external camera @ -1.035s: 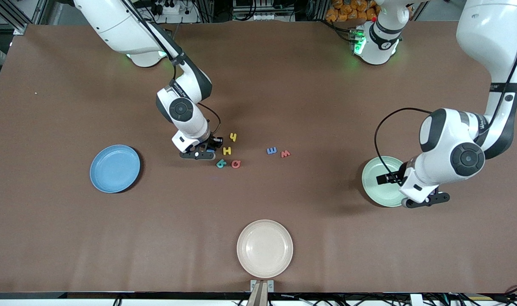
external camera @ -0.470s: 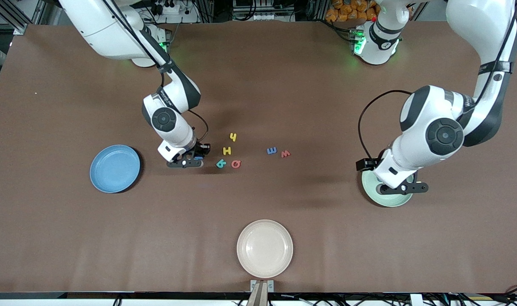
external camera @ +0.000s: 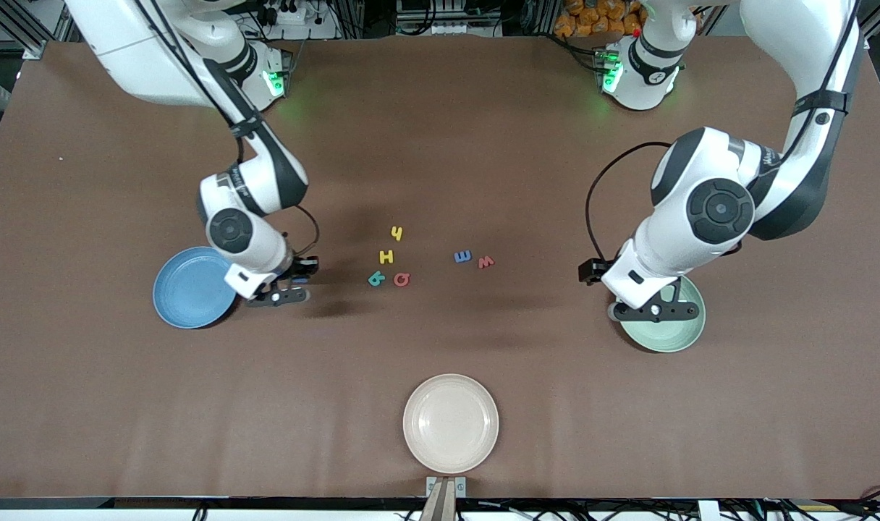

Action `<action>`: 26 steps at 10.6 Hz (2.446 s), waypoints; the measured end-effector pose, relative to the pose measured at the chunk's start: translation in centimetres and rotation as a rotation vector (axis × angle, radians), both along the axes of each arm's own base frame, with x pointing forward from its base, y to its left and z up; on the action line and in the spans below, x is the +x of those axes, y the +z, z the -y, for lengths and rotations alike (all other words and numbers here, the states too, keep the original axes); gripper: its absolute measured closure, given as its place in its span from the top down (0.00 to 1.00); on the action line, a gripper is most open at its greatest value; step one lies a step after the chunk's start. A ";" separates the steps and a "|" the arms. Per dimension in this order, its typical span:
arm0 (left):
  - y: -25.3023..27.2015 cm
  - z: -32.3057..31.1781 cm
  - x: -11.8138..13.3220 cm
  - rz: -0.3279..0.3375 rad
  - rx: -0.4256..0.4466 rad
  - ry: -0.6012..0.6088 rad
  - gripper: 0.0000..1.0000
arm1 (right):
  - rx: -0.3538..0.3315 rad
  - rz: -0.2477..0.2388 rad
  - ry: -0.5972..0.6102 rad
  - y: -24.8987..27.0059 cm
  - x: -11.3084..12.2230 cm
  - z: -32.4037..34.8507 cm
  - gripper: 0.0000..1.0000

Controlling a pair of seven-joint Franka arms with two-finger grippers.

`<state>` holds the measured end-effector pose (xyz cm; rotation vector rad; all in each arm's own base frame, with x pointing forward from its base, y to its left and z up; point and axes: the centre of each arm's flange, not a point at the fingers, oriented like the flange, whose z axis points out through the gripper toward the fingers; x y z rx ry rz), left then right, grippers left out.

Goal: Sort uppercase to blue plate, lowercase to green plate
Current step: 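Place the blue 'a' on the green plate while the right gripper lifts the M, then lower the M onto the blue plate while the left gripper returns to letters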

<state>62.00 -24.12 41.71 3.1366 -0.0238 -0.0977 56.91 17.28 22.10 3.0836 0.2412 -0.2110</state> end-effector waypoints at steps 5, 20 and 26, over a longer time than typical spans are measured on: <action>1.2 7.7 -3.4 0.025 0.000 -0.052 1.00 | -0.011 -0.041 0.156 2.7 2.7 10.8 0.35; -5.0 18.1 -7.1 0.032 -0.020 -0.053 1.00 | 0.021 -0.155 0.156 -3.4 -0.5 21.2 0.62; -10.4 21.6 -9.0 0.004 -0.026 -0.087 1.00 | 0.028 -0.176 0.133 4.9 3.5 20.9 0.64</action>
